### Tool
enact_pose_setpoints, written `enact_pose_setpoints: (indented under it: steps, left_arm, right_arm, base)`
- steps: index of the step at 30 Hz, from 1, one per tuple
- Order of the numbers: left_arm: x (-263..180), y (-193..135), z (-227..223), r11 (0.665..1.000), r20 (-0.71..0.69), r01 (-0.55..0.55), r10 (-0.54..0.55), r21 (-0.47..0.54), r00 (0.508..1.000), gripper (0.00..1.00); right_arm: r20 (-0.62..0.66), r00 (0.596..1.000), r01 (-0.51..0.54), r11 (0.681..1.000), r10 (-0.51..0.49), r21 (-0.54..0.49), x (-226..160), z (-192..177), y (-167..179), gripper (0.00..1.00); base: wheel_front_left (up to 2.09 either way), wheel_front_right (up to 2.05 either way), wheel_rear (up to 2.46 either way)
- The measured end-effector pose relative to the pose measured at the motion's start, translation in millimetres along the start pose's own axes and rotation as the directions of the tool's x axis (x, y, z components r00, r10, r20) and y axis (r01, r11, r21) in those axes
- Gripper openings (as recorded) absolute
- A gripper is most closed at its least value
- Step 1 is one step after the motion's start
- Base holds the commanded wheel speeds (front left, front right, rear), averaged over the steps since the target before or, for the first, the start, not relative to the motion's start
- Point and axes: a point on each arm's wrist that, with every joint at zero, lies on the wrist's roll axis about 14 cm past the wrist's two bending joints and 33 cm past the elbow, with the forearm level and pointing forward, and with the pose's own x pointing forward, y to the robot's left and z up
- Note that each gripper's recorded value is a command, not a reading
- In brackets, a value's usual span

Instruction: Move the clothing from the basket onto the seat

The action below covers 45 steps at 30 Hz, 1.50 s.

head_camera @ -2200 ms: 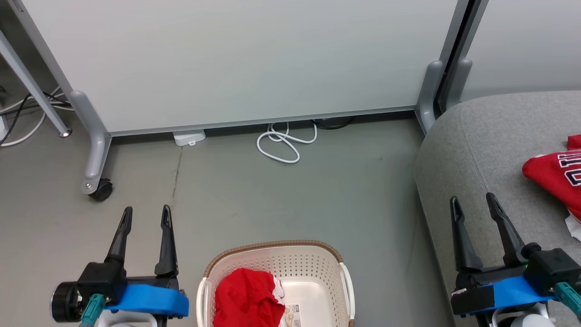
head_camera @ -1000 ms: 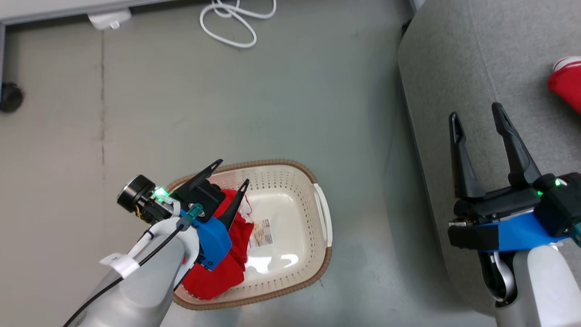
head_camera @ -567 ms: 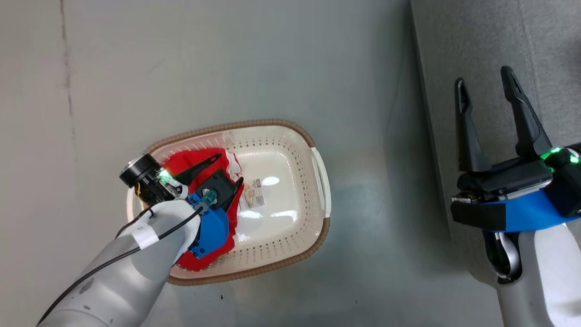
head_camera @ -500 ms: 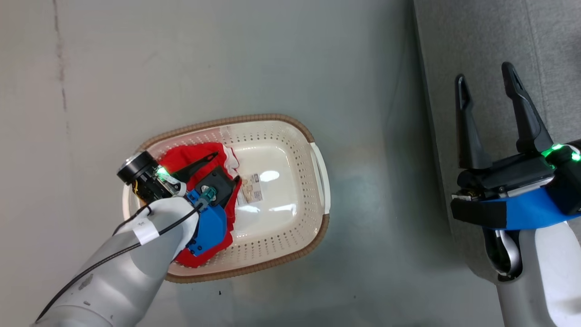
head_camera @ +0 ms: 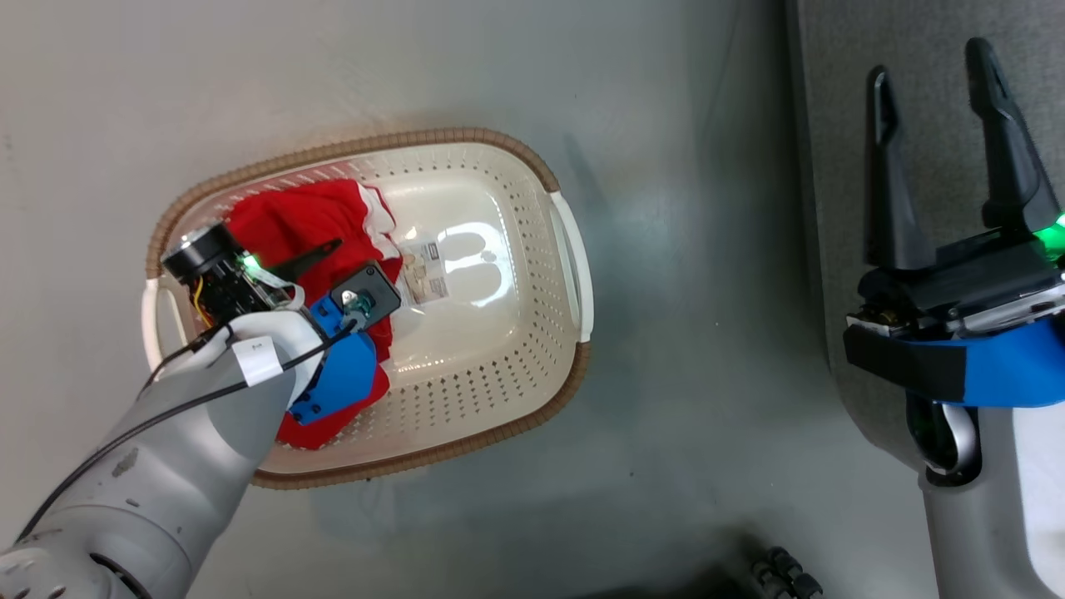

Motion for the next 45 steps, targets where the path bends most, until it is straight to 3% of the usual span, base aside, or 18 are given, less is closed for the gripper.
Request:
enact_pose_setpoints:
  steps: [18, 38, 39, 40, 41, 42, 45]
  left_arm:
    - [50, 7, -37, 1.000, -0.106, 0.015, -0.013, 0.019, 0.994, 1.00]
    - [73, -7, -56, 0.998, -0.159, 0.041, -0.049, -0.051, 0.986, 1.00]
    - [73, -7, -57, 0.998, -0.165, 0.044, -0.051, -0.051, 0.985, 0.75]
    - [73, -7, -58, 0.998, -0.168, 0.044, -0.052, -0.050, 0.984, 0.39]
    - [73, -7, -58, 0.998, -0.169, 0.044, -0.052, -0.049, 0.984, 0.13]
    - [73, -7, -59, 0.998, -0.172, 0.048, -0.056, -0.047, 0.984, 0.00]
    - [72, -7, -60, 0.998, -0.173, 0.054, -0.060, -0.037, 0.983, 0.00]
  right_arm:
    - [-0.078, 0.996, 0.041, 0.999, -0.042, -0.020, 0, -50, -11, 1.00]
    - [-0.129, 0.990, 0.045, 0.999, -0.049, -0.030, -5, -77, -12, 1.00]
    - [-0.132, 0.990, 0.045, 0.999, -0.049, -0.030, -6, -77, -12, 1.00]
    - [-0.135, 0.990, 0.046, 0.998, -0.050, -0.031, -7, -78, -12, 1.00]
    - [-0.138, 0.989, 0.047, 0.998, -0.050, -0.030, -8, -78, -12, 1.00]
    - [-0.140, 0.989, 0.047, 0.998, -0.051, -0.031, -8, -79, -12, 1.00]
    - [-0.140, 0.989, 0.047, 0.998, -0.051, -0.031, -8, -79, -11, 1.00]
  base:
    - [0.00, 0.00, 0.00]
    - [0.00, 0.00, 0.00]
    - [0.00, 0.00, 0.00]
    - [0.00, 0.00, 0.00]
    - [0.00, 0.00, 0.00]
    - [0.00, 0.00, 0.00]
    - [0.00, 0.00, 0.00]
